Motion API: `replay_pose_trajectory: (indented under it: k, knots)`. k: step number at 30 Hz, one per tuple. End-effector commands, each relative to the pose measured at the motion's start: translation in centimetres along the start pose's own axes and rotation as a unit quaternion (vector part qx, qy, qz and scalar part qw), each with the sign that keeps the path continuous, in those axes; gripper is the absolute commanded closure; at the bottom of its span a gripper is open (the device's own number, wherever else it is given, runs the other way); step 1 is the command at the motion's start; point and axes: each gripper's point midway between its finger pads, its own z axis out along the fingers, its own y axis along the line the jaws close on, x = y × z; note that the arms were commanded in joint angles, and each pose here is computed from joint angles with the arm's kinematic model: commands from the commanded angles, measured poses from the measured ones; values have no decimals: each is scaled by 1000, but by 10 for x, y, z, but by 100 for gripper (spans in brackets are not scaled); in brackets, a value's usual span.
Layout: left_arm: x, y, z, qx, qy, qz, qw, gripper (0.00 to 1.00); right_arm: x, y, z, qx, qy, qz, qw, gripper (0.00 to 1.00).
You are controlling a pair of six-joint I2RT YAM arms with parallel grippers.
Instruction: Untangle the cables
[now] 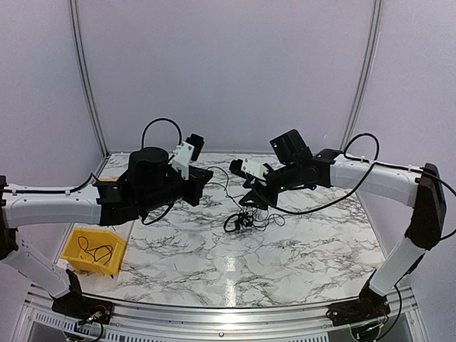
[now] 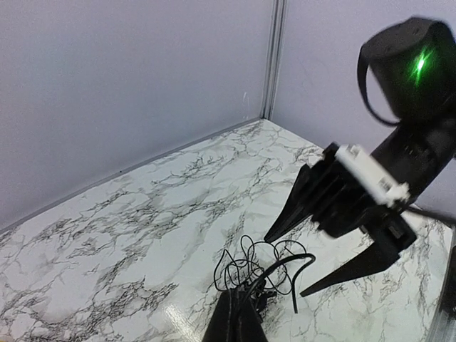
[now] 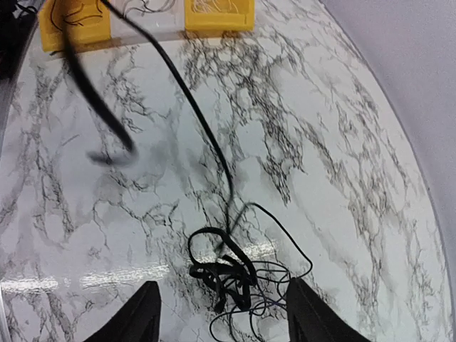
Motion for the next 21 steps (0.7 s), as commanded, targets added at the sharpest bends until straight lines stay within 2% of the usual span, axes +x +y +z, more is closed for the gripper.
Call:
replay_pose_trajectory:
  k: [1,9,14,21]
  knots:
    - [-31,13,-33,-20,-51,-34,998,100,25,-36,32,71,15,-1,997,36]
    - [-44,20,-66,-22,-67,-66,995,100,66,-24,118,-13,54,24,998,27]
    - [-70,34,-95,-52,-83,-69,993,100,89,-33,149,-10,89,60,994,36]
    - [-129,61,-160,-106,-119,-66,985,100,121,-39,153,-3,117,83,990,49]
